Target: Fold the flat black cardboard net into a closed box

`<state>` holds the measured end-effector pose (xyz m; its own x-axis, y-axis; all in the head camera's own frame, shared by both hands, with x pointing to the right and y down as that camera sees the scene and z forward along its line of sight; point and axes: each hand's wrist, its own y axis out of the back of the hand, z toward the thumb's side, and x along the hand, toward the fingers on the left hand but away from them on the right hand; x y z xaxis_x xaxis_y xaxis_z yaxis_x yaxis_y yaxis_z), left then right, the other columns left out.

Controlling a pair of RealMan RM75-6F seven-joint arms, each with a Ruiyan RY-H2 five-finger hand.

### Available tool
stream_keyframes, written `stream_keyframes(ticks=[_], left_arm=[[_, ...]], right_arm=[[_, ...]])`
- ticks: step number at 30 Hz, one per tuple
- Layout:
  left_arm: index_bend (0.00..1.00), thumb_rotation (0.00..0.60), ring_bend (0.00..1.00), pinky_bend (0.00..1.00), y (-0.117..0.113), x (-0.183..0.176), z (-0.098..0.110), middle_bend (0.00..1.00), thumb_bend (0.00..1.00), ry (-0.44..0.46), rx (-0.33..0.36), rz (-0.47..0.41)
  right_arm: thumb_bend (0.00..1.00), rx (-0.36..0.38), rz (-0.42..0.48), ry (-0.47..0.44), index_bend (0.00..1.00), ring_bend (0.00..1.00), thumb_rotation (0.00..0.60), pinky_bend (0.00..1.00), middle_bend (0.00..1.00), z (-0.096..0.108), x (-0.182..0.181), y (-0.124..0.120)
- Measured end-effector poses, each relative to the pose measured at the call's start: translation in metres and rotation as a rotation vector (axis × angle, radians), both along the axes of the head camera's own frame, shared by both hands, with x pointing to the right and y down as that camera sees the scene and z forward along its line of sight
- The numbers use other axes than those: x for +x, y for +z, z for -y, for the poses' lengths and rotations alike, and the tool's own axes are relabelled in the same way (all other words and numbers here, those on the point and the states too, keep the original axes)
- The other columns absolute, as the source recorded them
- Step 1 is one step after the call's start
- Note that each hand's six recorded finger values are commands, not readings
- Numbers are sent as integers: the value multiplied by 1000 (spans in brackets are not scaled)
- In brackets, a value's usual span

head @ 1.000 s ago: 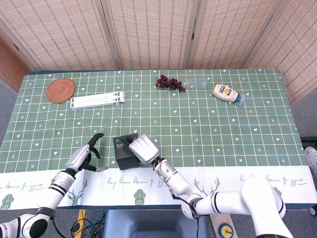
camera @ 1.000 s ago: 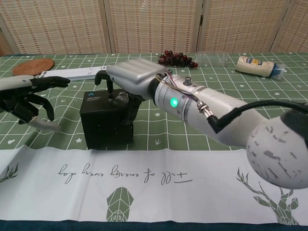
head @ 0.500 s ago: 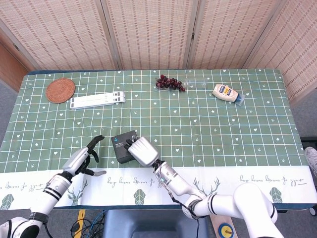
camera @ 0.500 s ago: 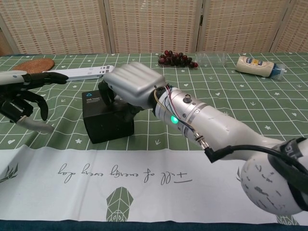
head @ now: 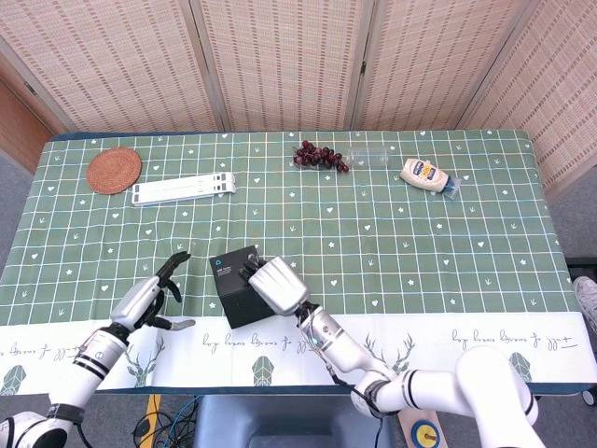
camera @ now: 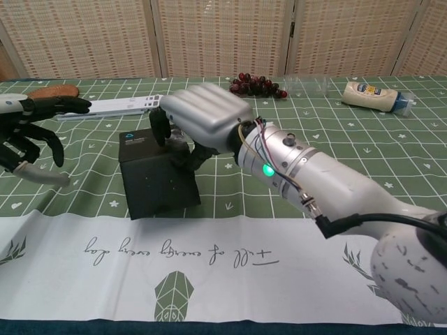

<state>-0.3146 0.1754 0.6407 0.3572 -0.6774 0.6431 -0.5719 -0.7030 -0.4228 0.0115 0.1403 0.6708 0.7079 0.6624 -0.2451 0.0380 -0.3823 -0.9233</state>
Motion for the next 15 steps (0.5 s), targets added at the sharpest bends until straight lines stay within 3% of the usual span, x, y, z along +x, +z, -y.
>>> stream_keyframes(ticks=[2,6,9,15], left_arm=[[0,600,340,724,-4,-5,1,0,103,7,32,22],[0,600,186,561,-12,-18,3,0,103,31,99,97],[0,600,158,500,-20,-33,5,0,103,42,168,178],[0,600,151,495,-39,-75,4,0,104,36,302,383]], right_arm=[[381,-7,20,24,387,539,600,981,365,3,13,-11],[381,-27,35,78,370,497,600,892,360,10,49,-33],[381,-35,8,128,370,471,600,839,360,17,91,-47],[380,-53,-90,257,370,440,600,748,359,18,189,-68]])
